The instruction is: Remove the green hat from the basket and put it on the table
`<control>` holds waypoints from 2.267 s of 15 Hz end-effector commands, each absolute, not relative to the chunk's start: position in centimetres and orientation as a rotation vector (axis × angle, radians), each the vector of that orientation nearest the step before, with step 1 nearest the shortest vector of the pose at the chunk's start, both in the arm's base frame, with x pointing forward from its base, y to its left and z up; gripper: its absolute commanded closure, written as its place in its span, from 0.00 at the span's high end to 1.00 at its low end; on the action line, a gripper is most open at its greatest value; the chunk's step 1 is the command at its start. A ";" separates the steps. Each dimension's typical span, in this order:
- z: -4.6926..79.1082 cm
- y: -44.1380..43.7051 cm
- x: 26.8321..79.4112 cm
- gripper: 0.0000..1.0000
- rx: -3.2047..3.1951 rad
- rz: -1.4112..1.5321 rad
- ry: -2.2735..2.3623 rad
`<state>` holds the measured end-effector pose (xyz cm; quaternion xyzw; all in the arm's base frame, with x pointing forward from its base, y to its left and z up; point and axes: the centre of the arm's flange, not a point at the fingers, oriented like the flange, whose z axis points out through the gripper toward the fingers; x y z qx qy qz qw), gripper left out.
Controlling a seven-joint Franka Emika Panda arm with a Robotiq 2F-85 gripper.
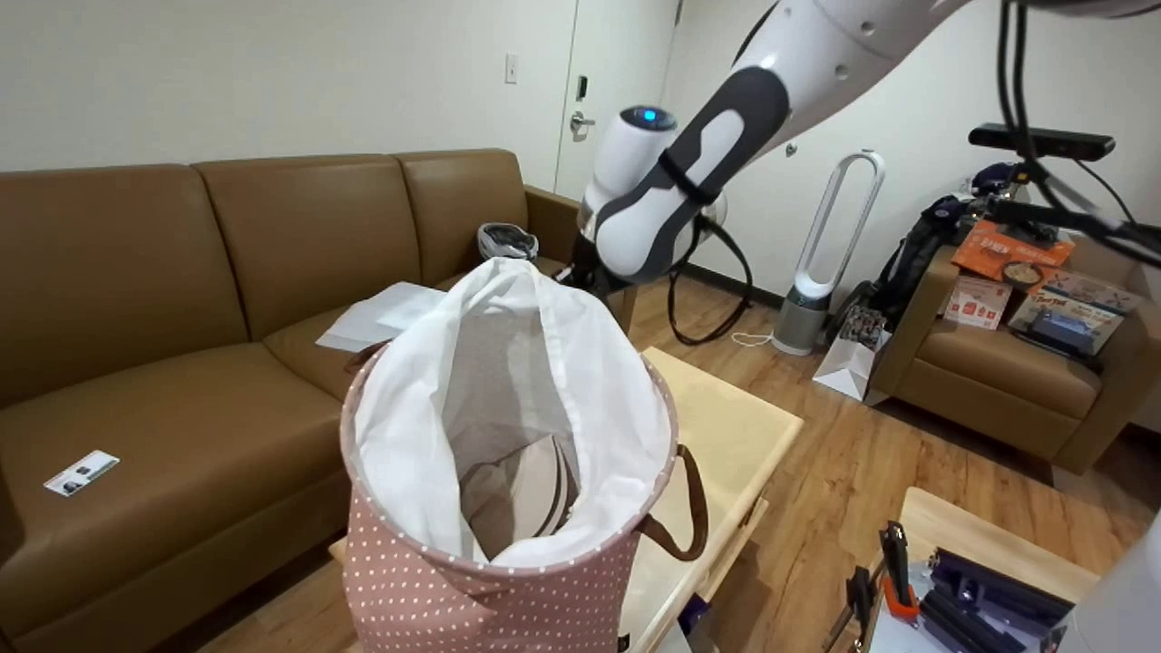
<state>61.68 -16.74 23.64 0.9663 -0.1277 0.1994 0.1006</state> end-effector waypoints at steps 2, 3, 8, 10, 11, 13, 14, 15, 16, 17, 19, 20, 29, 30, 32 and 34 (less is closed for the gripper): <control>14.1 -17.4 61.0 0.01 2.889 0.521 -0.459; 12.3 -17.2 60.2 0.01 2.889 0.484 -0.476; 6.9 -17.4 59.0 0.01 2.888 0.357 -0.550; 5.8 -18.2 58.5 0.01 2.851 0.303 -0.589; 5.5 -19.3 58.0 0.01 2.810 0.266 -0.620; 5.2 -21.4 57.3 0.01 2.763 0.210 -0.690; 5.1 -22.2 57.0 0.01 2.742 0.184 -0.724; 4.9 -22.6 57.0 0.01 2.731 0.150 -0.742; 4.6 -22.8 56.9 0.01 2.729 0.118 -0.754; 4.4 -22.7 57.0 0.27 2.738 0.092 -0.743; 4.3 -22.0 57.5 0.34 2.766 0.078 -0.747; 4.4 -21.7 57.8 0.41 2.775 0.080 -0.744; 13.9 -22.2 63.0 0.98 2.928 0.262 -0.659; 15.4 -23.4 63.3 0.99 2.935 0.265 -0.592; 18.3 -25.8 63.8 1.00 2.977 0.251 -0.518; 22.3 -27.7 64.0 1.00 3.021 0.244 -0.399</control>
